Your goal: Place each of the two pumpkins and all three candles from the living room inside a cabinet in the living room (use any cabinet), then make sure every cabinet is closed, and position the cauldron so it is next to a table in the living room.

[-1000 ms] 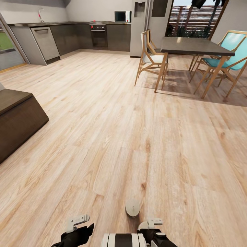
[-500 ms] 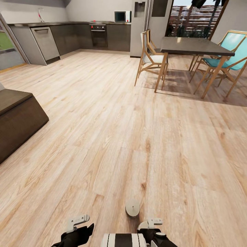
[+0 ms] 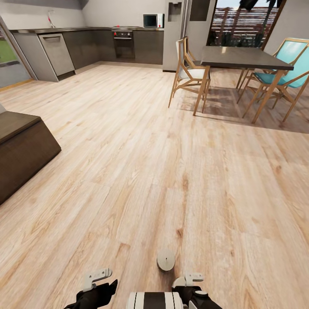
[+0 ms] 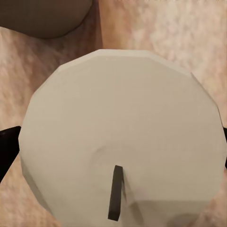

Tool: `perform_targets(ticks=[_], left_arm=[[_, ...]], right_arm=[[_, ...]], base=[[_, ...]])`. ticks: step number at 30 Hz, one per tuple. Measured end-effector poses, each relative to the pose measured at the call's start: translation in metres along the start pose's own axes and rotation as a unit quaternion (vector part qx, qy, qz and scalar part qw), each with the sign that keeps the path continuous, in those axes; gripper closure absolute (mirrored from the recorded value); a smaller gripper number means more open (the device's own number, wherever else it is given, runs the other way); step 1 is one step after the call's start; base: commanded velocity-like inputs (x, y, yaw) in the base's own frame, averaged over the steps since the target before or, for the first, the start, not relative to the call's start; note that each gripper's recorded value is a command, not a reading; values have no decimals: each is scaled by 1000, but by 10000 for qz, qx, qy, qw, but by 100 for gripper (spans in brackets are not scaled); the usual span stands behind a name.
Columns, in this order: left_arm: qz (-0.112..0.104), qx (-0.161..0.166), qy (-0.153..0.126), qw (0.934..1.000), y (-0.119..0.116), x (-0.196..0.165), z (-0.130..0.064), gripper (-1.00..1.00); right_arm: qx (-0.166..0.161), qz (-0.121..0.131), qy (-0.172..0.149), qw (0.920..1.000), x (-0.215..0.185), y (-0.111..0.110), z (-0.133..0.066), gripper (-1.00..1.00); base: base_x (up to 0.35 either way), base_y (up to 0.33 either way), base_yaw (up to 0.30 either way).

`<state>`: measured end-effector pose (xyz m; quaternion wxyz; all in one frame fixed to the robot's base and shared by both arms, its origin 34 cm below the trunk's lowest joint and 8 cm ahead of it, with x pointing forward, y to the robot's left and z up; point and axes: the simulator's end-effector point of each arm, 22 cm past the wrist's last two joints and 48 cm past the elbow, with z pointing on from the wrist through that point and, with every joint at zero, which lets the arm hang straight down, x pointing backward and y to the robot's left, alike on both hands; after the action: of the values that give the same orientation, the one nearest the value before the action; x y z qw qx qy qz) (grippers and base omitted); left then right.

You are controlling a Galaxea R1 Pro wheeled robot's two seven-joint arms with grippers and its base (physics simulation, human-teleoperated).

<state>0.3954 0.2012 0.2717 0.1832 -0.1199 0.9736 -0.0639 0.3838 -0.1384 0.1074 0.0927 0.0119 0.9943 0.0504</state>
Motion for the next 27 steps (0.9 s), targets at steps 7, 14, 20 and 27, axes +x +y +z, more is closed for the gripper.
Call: perform_targets(ticks=[7,14,20,27], left_arm=[[3,12,-35,10000,-1,-2,-2,-100],[19,45,-170,9998,-4,-11,-9,-100],[27,78,-288,9996,-6,-19,-15,-100],[39,114,-425,9990,-9,-28,-22,-100]], right_arm=[[0,-10,-43,10000,-4,0,-2,100],[-2,-23,-187,9998,-17,1,-9,100],[9,-21,-305,9995,-27,0,-16,100],[136,437,-427,9980,-41,-19,-23,100]], base=[[0,0,0],[0,0,0],[0,0,0],[0,0,0]])
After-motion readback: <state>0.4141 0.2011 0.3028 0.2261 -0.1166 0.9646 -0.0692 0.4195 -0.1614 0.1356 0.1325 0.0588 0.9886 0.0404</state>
